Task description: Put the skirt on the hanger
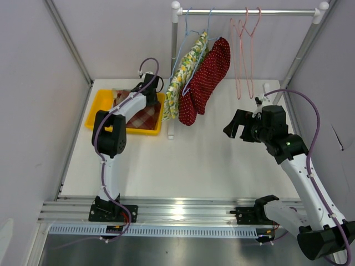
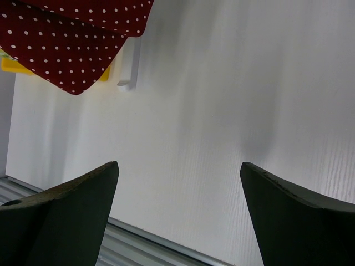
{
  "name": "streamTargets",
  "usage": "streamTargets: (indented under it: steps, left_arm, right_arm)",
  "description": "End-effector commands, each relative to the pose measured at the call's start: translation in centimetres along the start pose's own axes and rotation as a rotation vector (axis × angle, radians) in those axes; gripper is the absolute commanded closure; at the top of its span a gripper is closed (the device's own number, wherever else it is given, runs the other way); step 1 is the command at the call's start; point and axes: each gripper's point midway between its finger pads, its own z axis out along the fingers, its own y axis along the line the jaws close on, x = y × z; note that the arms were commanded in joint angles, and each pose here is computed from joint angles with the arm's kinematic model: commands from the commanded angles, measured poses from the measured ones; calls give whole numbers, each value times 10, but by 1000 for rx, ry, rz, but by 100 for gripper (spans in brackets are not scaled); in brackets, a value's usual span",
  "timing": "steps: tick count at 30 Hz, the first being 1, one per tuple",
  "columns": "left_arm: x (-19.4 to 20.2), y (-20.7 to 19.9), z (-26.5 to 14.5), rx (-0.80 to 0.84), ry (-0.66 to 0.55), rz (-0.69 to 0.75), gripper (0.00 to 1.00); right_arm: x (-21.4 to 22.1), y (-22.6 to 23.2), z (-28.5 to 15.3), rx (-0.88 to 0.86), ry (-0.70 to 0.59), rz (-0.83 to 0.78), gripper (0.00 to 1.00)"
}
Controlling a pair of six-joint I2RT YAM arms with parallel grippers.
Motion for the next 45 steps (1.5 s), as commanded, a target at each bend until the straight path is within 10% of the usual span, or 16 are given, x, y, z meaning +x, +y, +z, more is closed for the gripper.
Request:
streamTargets:
  steps: [1, 23, 45]
  left_arm:
    - [-31, 4, -24, 0, -77, -9, 100]
    - [-128, 14, -272, 184, -472, -68, 100]
    - [-18, 19, -457, 743, -458, 36, 100]
  right_arm:
    - [-7, 7, 1, -36, -28, 1, 1]
    - [-22, 11, -4, -29, -57, -4, 1]
    - [-12, 4, 6, -16, -25, -3, 1]
